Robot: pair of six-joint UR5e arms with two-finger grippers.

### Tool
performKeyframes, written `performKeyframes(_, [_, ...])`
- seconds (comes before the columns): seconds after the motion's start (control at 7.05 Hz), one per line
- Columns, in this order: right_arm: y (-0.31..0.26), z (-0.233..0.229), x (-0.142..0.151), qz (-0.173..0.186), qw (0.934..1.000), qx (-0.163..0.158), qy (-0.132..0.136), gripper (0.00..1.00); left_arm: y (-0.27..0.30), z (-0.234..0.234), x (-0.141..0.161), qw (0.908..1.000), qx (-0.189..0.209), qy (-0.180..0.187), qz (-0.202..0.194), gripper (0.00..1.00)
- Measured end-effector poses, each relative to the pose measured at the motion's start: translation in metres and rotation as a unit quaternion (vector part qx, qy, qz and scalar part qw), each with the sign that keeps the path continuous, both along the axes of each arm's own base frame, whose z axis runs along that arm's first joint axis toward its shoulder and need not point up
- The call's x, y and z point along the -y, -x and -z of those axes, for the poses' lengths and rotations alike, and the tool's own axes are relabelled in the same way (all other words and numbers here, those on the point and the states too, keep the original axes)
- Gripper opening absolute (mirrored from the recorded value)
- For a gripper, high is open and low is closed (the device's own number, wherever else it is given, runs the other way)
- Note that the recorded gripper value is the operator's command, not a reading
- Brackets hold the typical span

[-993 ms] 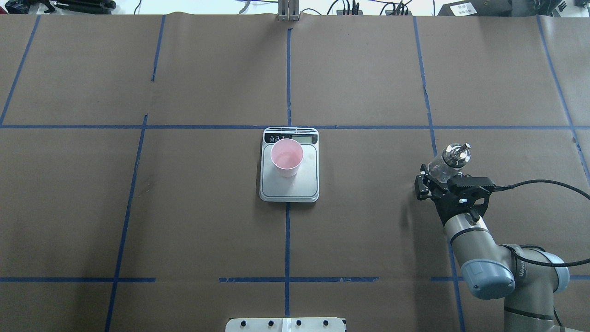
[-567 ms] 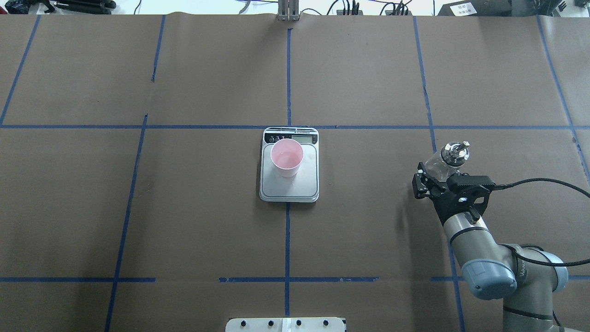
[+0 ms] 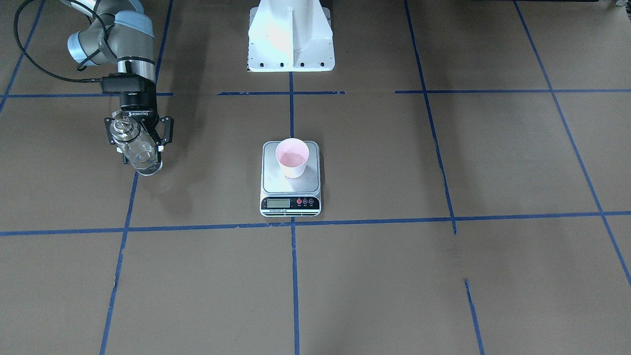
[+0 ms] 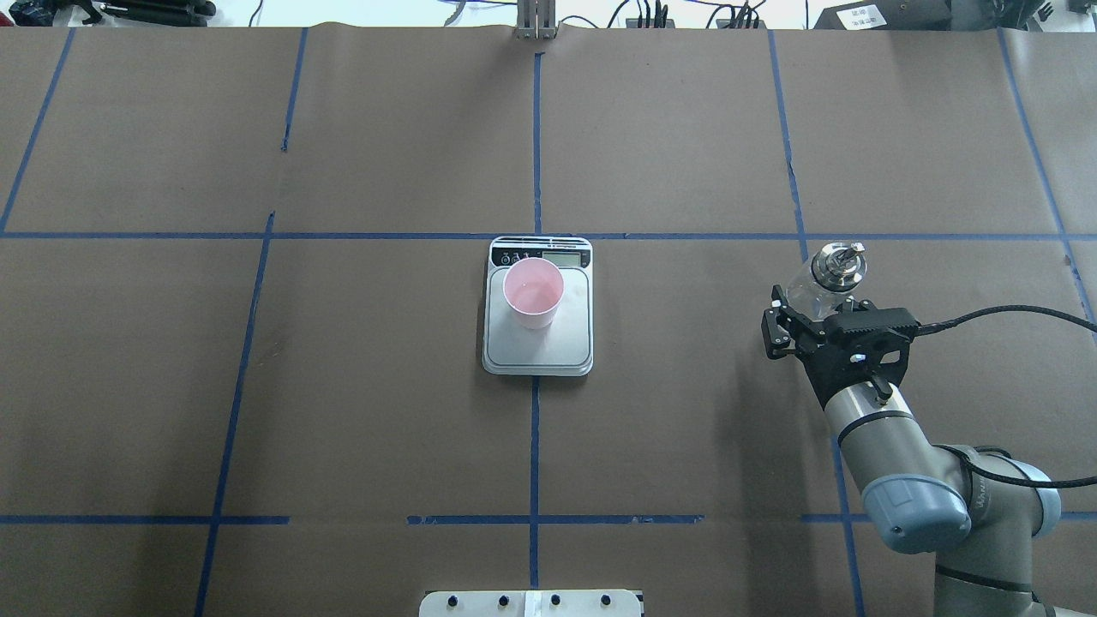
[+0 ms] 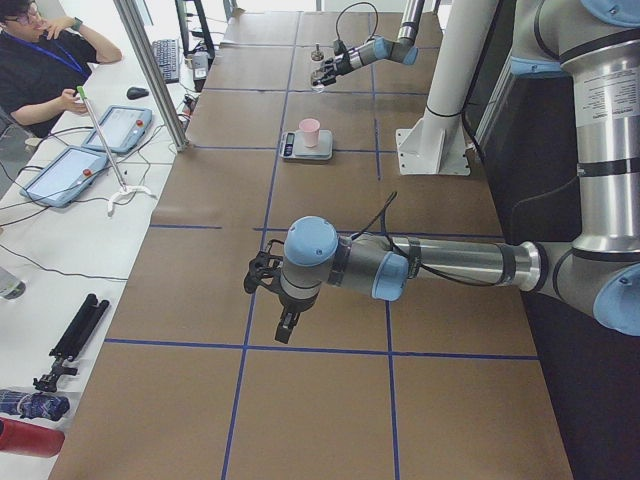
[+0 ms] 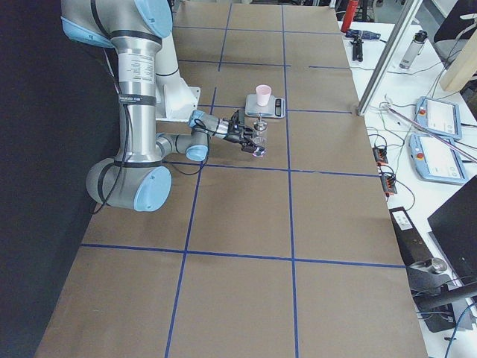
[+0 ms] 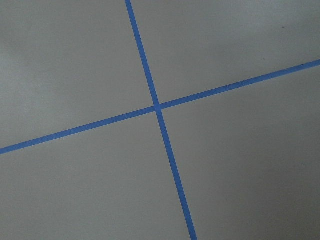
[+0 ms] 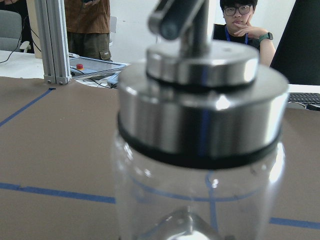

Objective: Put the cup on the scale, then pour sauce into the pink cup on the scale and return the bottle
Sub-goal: 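Lift the glass bottle with the right gripper toward the scale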

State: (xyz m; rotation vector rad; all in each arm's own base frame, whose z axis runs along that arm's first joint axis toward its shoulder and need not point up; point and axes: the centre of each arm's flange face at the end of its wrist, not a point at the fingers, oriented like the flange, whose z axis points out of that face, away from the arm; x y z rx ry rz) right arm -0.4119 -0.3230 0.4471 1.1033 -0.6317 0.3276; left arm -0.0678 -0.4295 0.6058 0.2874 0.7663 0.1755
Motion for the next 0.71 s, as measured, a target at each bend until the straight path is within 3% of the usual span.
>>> performKeyframes(0.43, [0.003,0.019,0.002,0.012,0.9979,-0.054,-0.034,0.00,0.000,0.002,0.002,1.0000,-0.003,0.003,0.006,1.00])
performKeyframes(0.71, [0.014,0.024,0.006,0.009,0.9944,-0.097,-0.043,0.00,0.004,0.005,0.003,0.9999,-0.003,0.000,0.011,1.00])
